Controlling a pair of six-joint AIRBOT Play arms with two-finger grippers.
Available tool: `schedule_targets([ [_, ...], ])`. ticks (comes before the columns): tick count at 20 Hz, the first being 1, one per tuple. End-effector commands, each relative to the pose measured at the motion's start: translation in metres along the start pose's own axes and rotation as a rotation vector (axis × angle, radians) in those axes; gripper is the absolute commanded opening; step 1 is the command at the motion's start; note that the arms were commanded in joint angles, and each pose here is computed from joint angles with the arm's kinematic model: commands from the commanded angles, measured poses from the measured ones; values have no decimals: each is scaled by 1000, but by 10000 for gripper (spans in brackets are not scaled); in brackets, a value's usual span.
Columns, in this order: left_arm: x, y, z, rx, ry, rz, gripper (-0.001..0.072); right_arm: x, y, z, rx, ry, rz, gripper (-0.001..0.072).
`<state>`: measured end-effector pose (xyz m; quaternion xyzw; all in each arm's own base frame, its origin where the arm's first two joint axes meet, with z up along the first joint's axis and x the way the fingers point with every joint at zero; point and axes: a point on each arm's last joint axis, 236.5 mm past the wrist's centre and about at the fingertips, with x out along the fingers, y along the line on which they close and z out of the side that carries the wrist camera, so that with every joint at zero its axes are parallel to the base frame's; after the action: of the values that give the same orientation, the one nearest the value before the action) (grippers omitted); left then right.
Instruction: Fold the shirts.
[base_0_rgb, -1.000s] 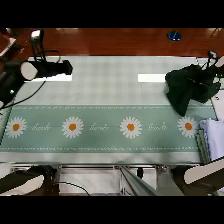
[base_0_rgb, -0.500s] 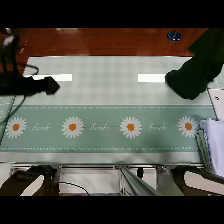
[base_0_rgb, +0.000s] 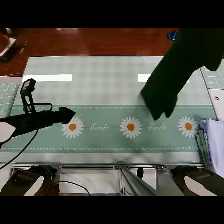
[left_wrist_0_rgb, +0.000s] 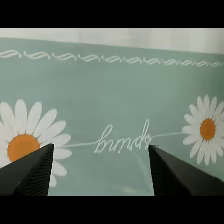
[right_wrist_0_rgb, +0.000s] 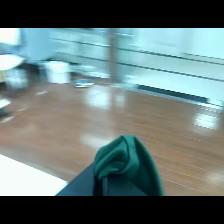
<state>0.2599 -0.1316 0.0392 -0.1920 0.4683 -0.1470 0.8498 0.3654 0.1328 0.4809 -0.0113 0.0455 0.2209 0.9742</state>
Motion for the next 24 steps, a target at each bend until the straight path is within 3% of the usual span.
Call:
schedule_targets([
  [1,3,-2,14,-18,-83,-23,702,1,63,-22,-30,83,165,18],
  [4,2,6,18,-11,-98,5,702,38,74,-157,34,464,189,18],
  [8,0,15,19,-33,-96,23,702,58,157,-323,305,751,395,18],
  [11,1,14,15,-37,-77,22,702,62,217,-405,478,878,466,19],
  [13,3,15,1,-46,-16,27,702,63,246,-441,491,962,508,21],
  [14,3,14,-9,-56,29,21,702,65,252,-453,500,988,507,117],
  [15,4,12,-21,-63,79,15,702,66,252,-459,508,1001,501,449],
  [16,4,12,-29,-58,109,15,702,70,244,-457,510,993,492,618],
  [20,3,5,-47,-44,193,-9,702,91,120,-369,554,817,380,618],
  [22,4,1,-65,-6,285,-37,702,71,17,-347,553,736,176,616],
  [24,6,25,-74,21,342,42,702,25,-64,-373,592,779,-45,615],
])
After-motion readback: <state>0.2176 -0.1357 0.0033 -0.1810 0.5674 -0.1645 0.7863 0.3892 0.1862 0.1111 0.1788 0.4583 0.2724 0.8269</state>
